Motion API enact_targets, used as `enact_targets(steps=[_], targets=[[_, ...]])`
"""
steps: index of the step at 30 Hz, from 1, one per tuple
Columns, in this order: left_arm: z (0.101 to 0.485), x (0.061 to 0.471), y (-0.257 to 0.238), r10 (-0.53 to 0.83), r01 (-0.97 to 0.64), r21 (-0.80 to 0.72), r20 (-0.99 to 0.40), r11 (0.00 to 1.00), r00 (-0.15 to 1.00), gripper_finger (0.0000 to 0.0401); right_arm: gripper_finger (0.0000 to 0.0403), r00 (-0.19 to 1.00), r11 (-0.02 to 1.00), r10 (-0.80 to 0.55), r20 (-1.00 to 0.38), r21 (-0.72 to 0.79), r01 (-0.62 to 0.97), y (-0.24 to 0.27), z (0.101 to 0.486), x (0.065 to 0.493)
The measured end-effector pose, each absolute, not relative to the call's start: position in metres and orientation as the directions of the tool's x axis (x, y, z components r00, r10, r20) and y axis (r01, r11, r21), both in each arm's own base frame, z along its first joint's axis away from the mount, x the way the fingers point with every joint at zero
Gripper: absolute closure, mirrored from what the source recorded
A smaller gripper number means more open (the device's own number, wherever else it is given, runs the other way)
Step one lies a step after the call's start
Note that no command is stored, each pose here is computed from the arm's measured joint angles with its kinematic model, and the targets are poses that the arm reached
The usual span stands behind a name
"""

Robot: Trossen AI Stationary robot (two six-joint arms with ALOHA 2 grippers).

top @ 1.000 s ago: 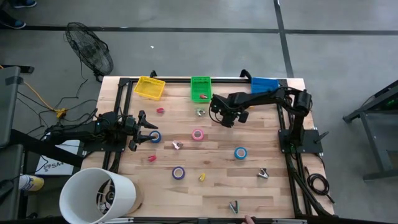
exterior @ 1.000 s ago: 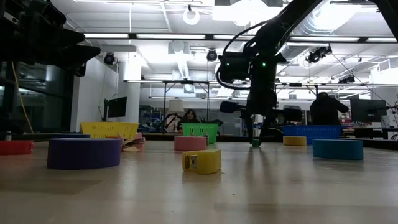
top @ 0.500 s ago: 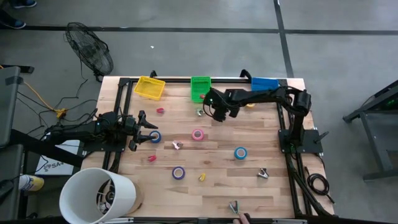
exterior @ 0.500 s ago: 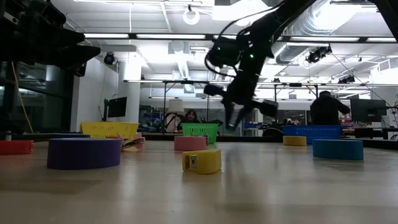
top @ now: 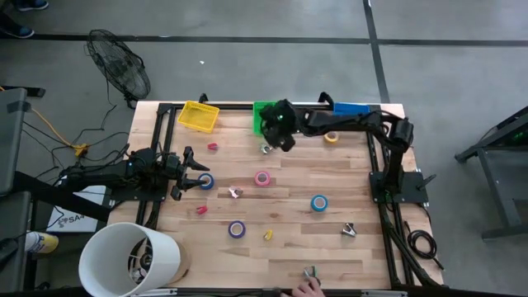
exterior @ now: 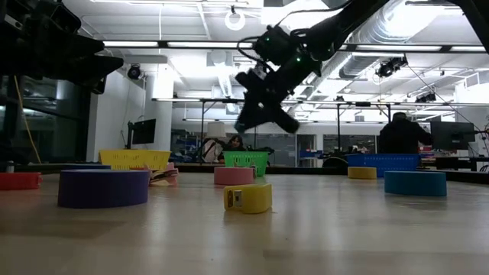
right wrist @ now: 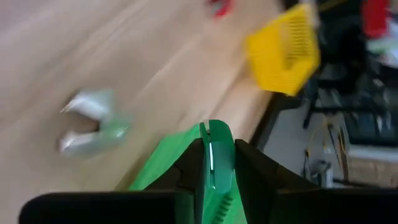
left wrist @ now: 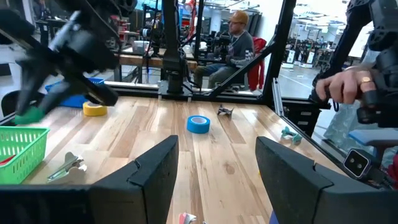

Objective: Pick and place Stapler, Stapler remover, tape
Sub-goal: Put the green stapler into the green basket

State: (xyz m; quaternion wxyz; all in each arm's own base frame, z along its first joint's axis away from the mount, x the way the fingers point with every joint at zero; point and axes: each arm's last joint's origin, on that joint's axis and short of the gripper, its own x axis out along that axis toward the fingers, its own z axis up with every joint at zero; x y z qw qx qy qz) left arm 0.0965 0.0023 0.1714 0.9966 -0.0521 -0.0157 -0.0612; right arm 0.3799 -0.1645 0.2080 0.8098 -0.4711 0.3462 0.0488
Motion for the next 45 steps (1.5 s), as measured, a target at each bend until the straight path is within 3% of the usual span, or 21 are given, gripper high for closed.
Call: enact_targets(steps=[6,9,13,21,38,45], targets=[[0.171,0.097,0.002,-0.121,0.124,-0.102,0.038,0.987,0.992,0.019,0.034,0.789,0.83,-0.359,-0.498,-0.557,0.027,-0.186,0.219,0.378],[0.171,0.097,0.002,-0.121,0.124,-0.102,0.038,0.987,0.992,0.019,0.0338,0.769,0.876,-0.431,-0.473,-0.424,0.231,-0.2,0.221,0.372],[0.171,0.097,0.002,-0.12,0.124,-0.102,0.038,0.987,0.992,0.019,0.0339,0.779,0.908,-0.417,-0.467,-0.248,0.338,-0.216,0.222,0.363],[0.171,0.097,0.002,-0.12,0.124,-0.102,0.038,0.987,0.992,0.019,0.0338,0.799,0.928,-0.344,-0.494,-0.049,0.37,-0.229,0.21,0.358],[0.171,0.097,0.002,-0.118,0.121,-0.102,0.037,0.987,0.992,0.019,0.034,0.724,0.92,-0.327,-0.607,-0.029,0.392,-0.229,0.181,0.36],[0.171,0.097,0.002,-0.114,0.118,-0.102,0.037,0.988,0.993,0.019,0.0316,0.717,0.919,-0.327,-0.615,-0.031,0.393,-0.228,0.18,0.359]])
